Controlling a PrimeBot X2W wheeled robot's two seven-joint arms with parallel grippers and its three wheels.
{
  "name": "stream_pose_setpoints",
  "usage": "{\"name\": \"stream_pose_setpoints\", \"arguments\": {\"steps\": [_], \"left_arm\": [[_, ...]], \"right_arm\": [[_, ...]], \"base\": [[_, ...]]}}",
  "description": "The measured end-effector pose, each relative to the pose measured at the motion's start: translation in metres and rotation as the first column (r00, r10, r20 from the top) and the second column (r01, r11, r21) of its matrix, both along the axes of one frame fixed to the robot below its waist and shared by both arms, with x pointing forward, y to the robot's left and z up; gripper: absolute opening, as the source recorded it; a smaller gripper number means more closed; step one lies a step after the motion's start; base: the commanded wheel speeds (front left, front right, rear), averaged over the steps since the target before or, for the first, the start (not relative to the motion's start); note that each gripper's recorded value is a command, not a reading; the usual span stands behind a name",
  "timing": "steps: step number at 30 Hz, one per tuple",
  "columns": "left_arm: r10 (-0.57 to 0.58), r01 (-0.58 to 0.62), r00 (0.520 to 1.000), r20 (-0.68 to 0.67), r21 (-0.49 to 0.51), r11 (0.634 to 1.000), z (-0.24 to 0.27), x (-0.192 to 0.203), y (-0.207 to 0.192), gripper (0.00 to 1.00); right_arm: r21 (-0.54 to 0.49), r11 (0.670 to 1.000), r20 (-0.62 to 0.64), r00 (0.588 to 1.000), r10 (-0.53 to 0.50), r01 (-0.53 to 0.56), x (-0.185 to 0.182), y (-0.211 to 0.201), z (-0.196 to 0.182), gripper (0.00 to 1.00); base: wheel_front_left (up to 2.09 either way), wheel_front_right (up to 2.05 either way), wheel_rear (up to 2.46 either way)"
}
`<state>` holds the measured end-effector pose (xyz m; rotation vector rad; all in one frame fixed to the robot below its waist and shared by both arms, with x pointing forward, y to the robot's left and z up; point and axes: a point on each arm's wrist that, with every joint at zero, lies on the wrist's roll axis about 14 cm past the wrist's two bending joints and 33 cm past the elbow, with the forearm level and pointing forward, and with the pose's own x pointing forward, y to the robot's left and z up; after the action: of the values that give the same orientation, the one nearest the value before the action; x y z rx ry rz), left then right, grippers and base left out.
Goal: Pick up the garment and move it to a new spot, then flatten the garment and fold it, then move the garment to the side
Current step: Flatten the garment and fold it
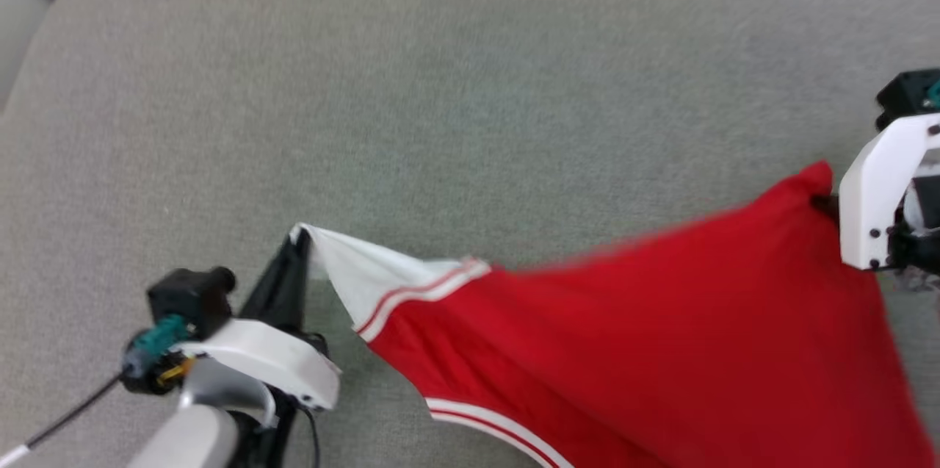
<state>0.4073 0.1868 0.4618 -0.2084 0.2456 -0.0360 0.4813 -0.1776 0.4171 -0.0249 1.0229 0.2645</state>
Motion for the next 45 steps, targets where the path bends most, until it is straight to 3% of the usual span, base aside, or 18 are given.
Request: {"name": "stream_pose_setpoints", "arguments": {"steps": [4,9,10,19,27,37,45], "left_arm": [[-0.035,0.03,0.992,0.125,0.039,0.999,0.048,0.015,0.004,0.0],[-0.093,0.067,0.944,0.316,0.091,0.994,0.123,0.043,0.0,0.0],[-0.093,0.067,0.944,0.316,0.091,0.994,0.123,0.043,0.0,0.0],[-0.163,0.109,0.837,0.523,0.132,0.985,0.235,0.096,-0.021,0.0],[-0.143,0.06,0.785,0.603,0.156,0.986,0.298,0.16,-0.016,0.0],[-0.097,-0.057,0.707,0.7,0.193,0.98,0.331,0.238,0.006,0.0],[-0.068,-0.091,0.715,0.695,0.189,0.978,0.306,0.294,0.016,0.0]], "right_arm": [[0.007,1.0,0.152,0.988,0.0,-0.001,0.006,-0.006,0.046,0.0],[0.007,1.0,0.381,0.924,-0.02,0.019,0.016,-0.02,0.119,0.0],[0.007,1.0,0.381,0.924,-0.02,0.019,0.016,-0.02,0.119,0.0],[-0.009,0.995,0.626,0.776,-0.073,0.101,0.025,-0.057,0.218,0.0],[-0.019,0.994,0.765,0.642,-0.055,0.108,0.071,-0.059,0.276,0.0],[-0.029,0.996,0.905,0.425,-0.007,0.079,0.146,-0.046,0.312,0.0],[-0.038,0.997,0.941,0.338,0.016,0.06,0.2,-0.039,0.294,0.0]], "base": [[0.0,0.0,0.0],[0.0,0.0,0.0],[0.0,0.0,0.0],[0.0,0.0,0.0],[0.0,0.0,0.0],[0.0,0.0,0.0],[0.0,0.0,0.0]]}}
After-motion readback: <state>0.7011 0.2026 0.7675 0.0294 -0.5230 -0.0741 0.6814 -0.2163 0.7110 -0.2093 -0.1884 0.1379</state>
